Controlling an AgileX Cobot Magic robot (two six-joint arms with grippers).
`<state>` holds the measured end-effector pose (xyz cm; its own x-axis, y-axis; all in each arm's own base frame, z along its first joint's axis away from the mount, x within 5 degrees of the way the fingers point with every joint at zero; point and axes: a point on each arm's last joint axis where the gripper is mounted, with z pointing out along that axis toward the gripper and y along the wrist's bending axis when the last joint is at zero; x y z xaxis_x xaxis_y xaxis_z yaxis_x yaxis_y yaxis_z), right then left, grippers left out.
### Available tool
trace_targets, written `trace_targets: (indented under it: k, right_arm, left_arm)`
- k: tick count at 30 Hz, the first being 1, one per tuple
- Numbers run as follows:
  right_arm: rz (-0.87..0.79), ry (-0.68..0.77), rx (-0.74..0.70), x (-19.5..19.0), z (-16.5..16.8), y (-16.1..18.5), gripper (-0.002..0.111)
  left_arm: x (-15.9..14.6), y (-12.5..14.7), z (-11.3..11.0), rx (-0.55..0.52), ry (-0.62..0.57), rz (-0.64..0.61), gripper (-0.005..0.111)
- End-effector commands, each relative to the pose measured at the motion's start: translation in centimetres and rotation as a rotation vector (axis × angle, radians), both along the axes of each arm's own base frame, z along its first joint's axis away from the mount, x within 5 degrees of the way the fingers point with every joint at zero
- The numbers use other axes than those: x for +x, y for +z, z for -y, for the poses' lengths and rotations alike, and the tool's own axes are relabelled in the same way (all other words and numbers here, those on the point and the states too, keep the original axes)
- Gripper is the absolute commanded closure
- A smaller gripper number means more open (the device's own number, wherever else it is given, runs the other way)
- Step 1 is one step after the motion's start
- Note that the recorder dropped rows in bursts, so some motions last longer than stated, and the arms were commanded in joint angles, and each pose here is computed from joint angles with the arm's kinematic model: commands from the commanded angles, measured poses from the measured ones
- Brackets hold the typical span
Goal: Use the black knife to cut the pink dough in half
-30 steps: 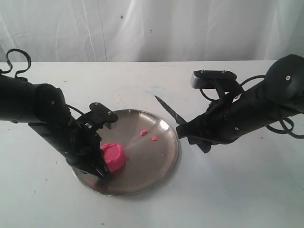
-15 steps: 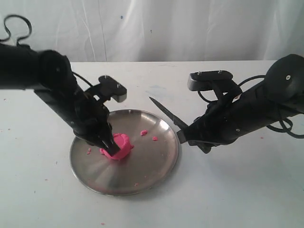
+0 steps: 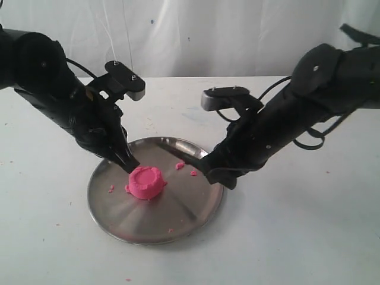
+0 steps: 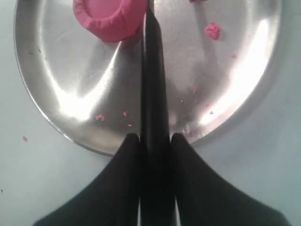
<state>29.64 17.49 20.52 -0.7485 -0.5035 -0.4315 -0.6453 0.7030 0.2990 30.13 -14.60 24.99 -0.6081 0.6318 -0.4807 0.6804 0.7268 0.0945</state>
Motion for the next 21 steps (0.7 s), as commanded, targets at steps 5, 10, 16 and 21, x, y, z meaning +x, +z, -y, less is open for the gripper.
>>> trace_targets:
  k: [5, 10, 16, 21]
  right_arm:
    - [0.026, 0.126, 0.002, 1.2, -3.5, -1.9, 0.108]
    - [0.037, 0.154, -0.004, 1.2, -3.8, -2.3, 0.108]
    - [0.023, 0.164, -0.003, 1.1, -3.9, -2.3, 0.108]
    - [0.007, 0.176, -0.001, 0.8, -3.8, -2.1, 0.108]
  left_arm:
    - [0.5, -0.3, 0.0, -0.02, 0.029, 0.054, 0.107]
    - [0.8, -0.7, 0.0, 0.001, 0.02, 0.056, 0.107]
    - [1.4, -2.6, -0.4, 0.058, 0.024, 0.015, 0.107]
    - [1.7, -3.0, -0.8, 0.044, 0.078, -0.01, 0.107]
